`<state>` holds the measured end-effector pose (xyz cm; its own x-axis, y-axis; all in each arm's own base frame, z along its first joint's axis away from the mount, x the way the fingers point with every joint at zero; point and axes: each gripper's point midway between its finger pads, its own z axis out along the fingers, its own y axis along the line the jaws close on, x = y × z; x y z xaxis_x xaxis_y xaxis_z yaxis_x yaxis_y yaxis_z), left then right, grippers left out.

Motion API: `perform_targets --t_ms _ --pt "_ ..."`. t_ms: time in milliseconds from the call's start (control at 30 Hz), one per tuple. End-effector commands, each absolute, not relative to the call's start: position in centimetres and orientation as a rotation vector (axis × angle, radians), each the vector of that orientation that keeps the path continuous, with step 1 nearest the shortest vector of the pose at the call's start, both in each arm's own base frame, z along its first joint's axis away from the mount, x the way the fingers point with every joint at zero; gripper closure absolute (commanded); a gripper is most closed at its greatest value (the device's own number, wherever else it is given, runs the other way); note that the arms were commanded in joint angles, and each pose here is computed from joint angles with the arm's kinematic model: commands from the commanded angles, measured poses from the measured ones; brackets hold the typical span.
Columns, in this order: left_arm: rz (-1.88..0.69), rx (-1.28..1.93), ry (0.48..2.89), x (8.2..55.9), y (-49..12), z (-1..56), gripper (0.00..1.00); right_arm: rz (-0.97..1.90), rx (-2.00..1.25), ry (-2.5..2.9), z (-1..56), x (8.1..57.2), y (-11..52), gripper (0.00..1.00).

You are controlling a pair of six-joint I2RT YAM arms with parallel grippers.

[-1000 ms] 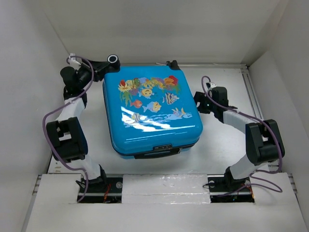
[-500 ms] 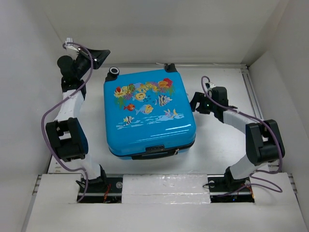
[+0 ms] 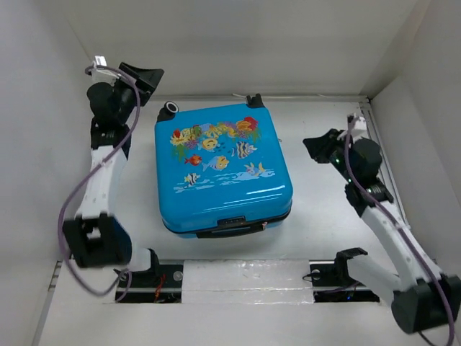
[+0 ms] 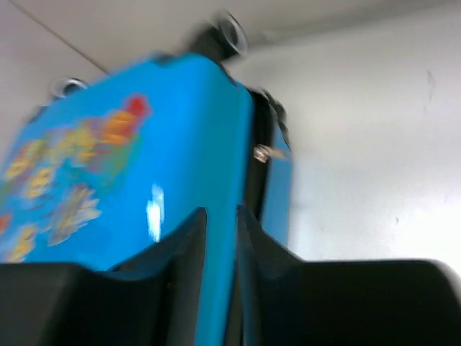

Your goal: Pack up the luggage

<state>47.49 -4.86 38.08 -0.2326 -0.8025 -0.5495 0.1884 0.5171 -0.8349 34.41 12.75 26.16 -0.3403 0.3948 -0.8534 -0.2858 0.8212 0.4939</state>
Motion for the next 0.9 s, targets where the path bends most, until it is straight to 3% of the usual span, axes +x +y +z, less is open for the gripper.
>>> perform_targets --t_ms 0,33,133,167,200,233,400,667,867 --pt "-0.822 -0.277 1.183 35.8 -7.5 53.5 0.37 0.731 0.029 1.677 29.9 30.5 13.9 0.79" --pt "-0.857 -0.259 1.163 33.8 -8.3 53.3 0.4 0.752 -0.009 1.682 29.8 29.3 14.5 0.98" --pt "-0.945 -0.4 1.189 29.2 -7.9 45.7 0.69 0.851 -0.173 1.707 29.6 24.9 17.3 1.0" --pt "-0.902 -0.5 1.284 29.7 -7.1 39.2 0.78 0.87 -0.217 1.72 29.6 24.0 17.9 1.0" --pt "-0.81 -0.593 1.211 27.6 -4.5 38.7 0.92 0.872 -0.272 1.784 28.0 22.9 18.4 1.0" --pt "-0.705 -0.681 1.3 27.3 -3.1 34.6 0.98 0.947 -0.373 1.799 27.9 20.9 20.1 1.0" --pt "-0.409 -0.908 1.465 22.7 1.3 24.0 1.0 1.116 -0.554 1.83 26.4 14.1 22.1 1.0" --pt "-0.681 -1.116 1.579 21.1 -2.6 17.0 1.0 1.255 -0.561 2.014 20.6 9.7 25.1 0.96" --pt "-0.775 -1.229 1.657 22.4 -4.5 10.1 1.0 1.118 -0.441 2.11 15.1 11.0 26.9 0.89"
